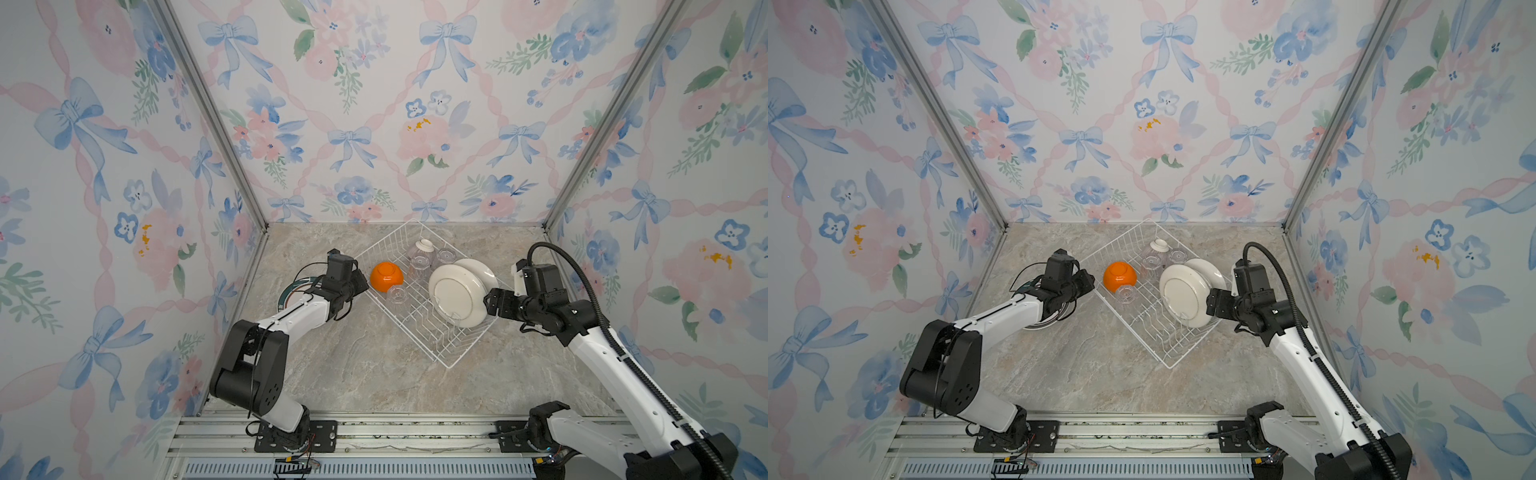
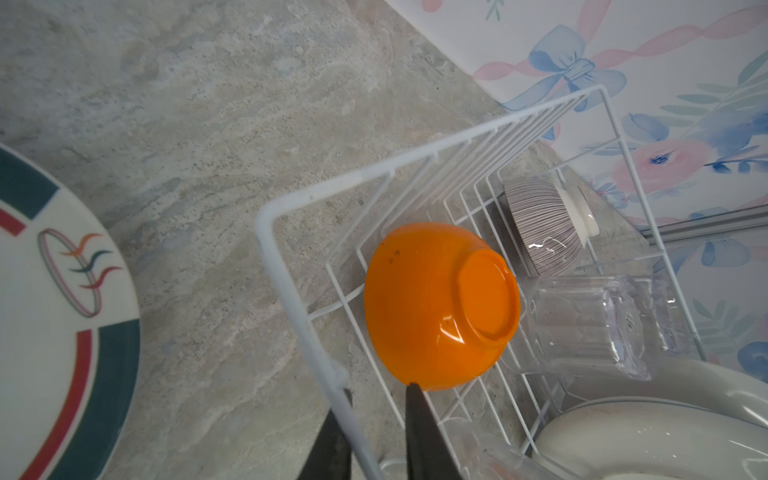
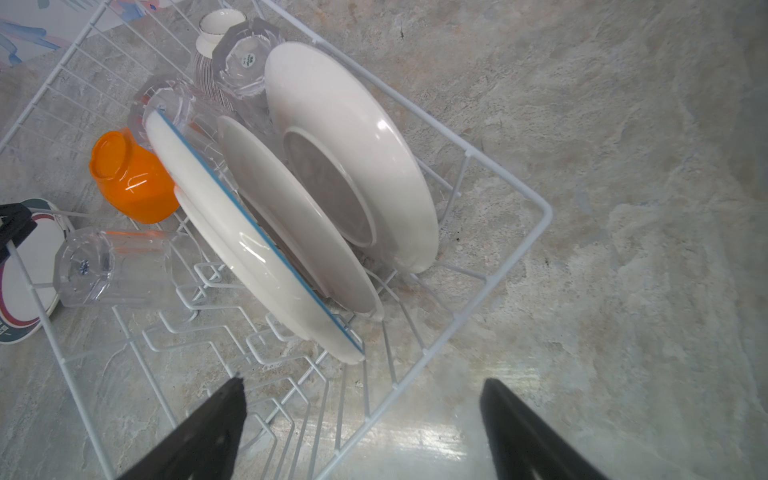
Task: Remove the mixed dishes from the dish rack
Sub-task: 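Open the left gripper and move it back toward the rack, then grasp the watermelon-print plate rim with the right gripper while the left gripper nears the rack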
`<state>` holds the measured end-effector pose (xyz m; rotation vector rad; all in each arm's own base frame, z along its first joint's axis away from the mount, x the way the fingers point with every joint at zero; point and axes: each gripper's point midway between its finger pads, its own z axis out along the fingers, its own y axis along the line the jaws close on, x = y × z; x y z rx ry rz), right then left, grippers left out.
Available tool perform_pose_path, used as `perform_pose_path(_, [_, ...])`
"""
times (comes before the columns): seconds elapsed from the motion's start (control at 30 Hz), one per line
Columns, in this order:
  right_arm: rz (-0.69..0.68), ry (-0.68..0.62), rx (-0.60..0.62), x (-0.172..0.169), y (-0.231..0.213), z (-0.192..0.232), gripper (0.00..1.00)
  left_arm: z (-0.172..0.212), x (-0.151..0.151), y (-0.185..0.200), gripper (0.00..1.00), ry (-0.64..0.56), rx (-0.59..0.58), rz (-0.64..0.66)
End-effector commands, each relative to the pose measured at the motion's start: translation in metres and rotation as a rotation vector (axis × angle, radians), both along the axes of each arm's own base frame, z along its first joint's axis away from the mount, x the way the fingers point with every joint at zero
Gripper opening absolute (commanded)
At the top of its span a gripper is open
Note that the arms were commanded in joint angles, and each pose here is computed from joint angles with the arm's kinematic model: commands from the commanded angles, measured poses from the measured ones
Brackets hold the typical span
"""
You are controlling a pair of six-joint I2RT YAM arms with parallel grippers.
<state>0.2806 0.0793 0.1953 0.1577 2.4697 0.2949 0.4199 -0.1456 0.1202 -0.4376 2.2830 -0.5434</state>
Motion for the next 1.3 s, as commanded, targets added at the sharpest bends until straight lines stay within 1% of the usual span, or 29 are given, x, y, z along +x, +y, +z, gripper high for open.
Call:
perform_pose_path(0.0, [-0.009, 0.028, -0.029, -0.012, -0.009, -0.007, 0.91, 0.015, 0.028, -0.011, 0.04, -0.081, 0.130, -0.102])
perform_pose_path(0.13, [-0.001, 0.033, -0.022, -0.016, -0.009, -0.008, 0.91, 0.024, 0.061, -0.033, 0.04, -0.112, 0.104, -0.146])
perform_pose_path(0.3, [0.012, 0.041, -0.010, -0.020, -0.007, -0.010, 0.90, 0.030, 0.095, -0.061, 0.05, -0.141, 0.076, -0.187])
perform_pose_path(0.4, [0.024, 0.040, 0.019, -0.021, -0.002, -0.010, 0.89, 0.032, 0.108, -0.078, 0.06, -0.155, 0.063, -0.219])
perform_pose_path(0.57, [0.035, 0.037, 0.068, -0.023, 0.005, -0.007, 0.86, 0.039, 0.121, -0.107, 0.09, -0.195, 0.063, -0.287])
perform_pose_path(0.63, [0.033, 0.032, 0.080, -0.024, 0.006, -0.006, 0.84, 0.043, 0.123, -0.121, 0.15, -0.223, 0.082, -0.348])
perform_pose_path(0.67, [0.032, 0.031, 0.083, -0.025, 0.006, -0.006, 0.83, 0.045, 0.123, -0.124, 0.20, -0.230, 0.087, -0.365])
perform_pose_path(0.7, [0.027, 0.034, 0.086, -0.025, 0.006, -0.006, 0.81, 0.048, 0.124, -0.126, 0.31, -0.236, 0.097, -0.378])
perform_pose_path(0.73, [0.025, 0.036, 0.091, -0.026, 0.006, -0.007, 0.79, 0.051, 0.124, -0.125, 0.46, -0.240, 0.111, -0.378])
perform_pose_path(0.83, [0.040, 0.032, 0.120, -0.027, 0.012, -0.006, 0.72, 0.062, 0.122, -0.114, 0.80, -0.257, 0.163, -0.350])
perform_pose_path(0.9, [0.047, 0.025, 0.140, -0.026, 0.016, -0.005, 0.67, 0.073, 0.119, -0.106, 0.97, -0.280, 0.194, -0.325])
perform_pose_path(1.0, [0.057, 0.016, 0.160, -0.024, 0.022, -0.003, 0.60, 0.094, 0.110, -0.096, 0.98, -0.313, 0.217, -0.297])
perform_pose_path(1.07, [0.071, 0.011, 0.172, -0.022, 0.027, -0.002, 0.58, 0.110, 0.100, -0.094, 0.98, -0.339, 0.227, -0.295])
perform_pose_path(1.17, [0.078, 0.005, 0.181, -0.017, 0.031, -0.003, 0.50, 0.133, 0.076, -0.088, 0.98, -0.380, 0.258, -0.273])
perform_pose_path(1.27, [0.089, 0.004, 0.173, -0.012, 0.032, -0.002, 0.50, 0.158, 0.046, -0.086, 0.98, -0.434, 0.302, -0.264])
